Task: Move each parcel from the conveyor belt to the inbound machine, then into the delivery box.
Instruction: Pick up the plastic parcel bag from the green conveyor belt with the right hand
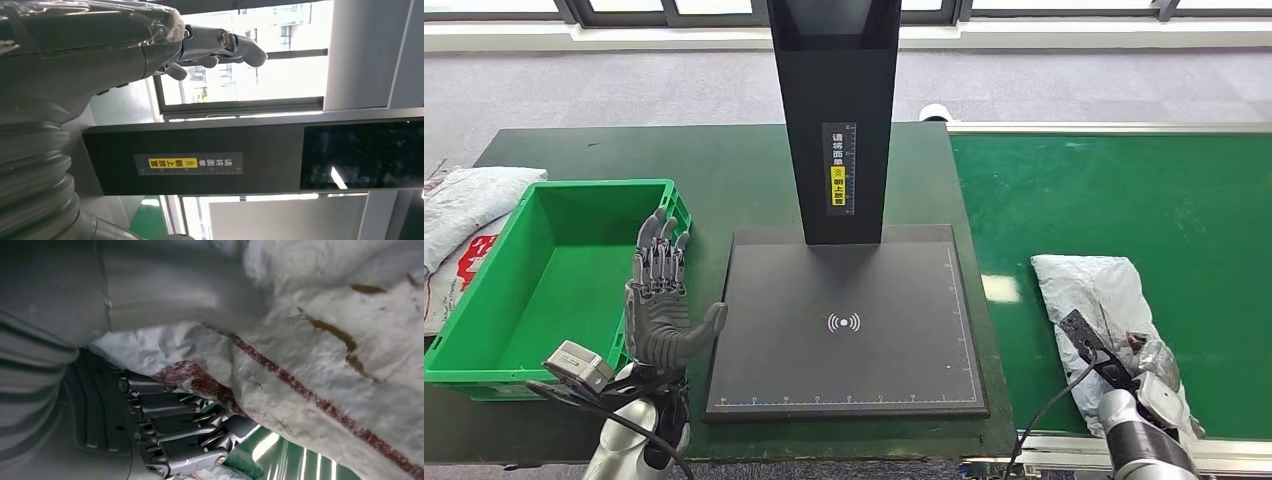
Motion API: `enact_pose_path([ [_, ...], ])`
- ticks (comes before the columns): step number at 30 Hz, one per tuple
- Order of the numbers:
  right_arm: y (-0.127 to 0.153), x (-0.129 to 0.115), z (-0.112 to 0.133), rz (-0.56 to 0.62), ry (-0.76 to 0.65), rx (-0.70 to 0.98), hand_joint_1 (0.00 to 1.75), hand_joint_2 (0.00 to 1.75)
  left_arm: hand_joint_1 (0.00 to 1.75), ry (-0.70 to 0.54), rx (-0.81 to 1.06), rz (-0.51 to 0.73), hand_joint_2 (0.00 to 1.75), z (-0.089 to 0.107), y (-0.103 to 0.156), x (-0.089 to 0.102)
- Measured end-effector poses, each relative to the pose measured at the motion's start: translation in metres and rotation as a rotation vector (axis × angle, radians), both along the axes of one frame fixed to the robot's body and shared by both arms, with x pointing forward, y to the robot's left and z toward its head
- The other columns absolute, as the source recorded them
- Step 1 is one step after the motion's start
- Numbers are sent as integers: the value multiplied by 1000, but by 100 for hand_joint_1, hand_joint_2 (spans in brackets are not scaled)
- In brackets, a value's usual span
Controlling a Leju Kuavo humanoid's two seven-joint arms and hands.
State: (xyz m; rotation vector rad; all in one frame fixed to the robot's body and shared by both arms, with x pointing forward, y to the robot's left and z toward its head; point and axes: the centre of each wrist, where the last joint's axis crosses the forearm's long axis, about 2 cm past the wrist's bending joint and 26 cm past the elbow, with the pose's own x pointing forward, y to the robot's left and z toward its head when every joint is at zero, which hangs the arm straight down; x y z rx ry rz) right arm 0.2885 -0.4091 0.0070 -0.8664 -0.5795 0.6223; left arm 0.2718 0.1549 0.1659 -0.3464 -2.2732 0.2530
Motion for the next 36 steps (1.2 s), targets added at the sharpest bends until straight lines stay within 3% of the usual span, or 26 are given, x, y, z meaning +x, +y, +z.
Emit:
enact_pose_path([
  [9, 0, 4, 1, 1, 15, 6, 175, 175, 0, 9, 8, -4, 175, 1, 0, 0],
  [16, 10, 11, 16, 32, -290, -159, 175, 175, 0, 13, 18, 16, 175, -3, 4, -6],
  [24, 23, 15, 29, 63, -404, -181, 175, 175, 0, 12, 17, 28, 175, -3, 6, -10],
  [27, 51, 6, 41, 168, -708, -208, 175, 175, 0, 9, 17, 46, 175, -5, 7, -12],
  [29, 78, 1, 65, 388, -986, -307, 175, 175, 0, 5, 16, 57, 175, -6, 7, -13],
  [31, 99, -2, 88, 576, -1155, -375, 175, 175, 0, 3, 15, 60, 175, -7, 7, -13],
  [32, 107, -4, 98, 599, -1201, -387, 175, 175, 0, 4, 15, 61, 175, -7, 7, -14],
  [36, 122, -10, 125, 494, -1289, -387, 175, 175, 0, 6, 16, 63, 175, -9, 8, -15],
])
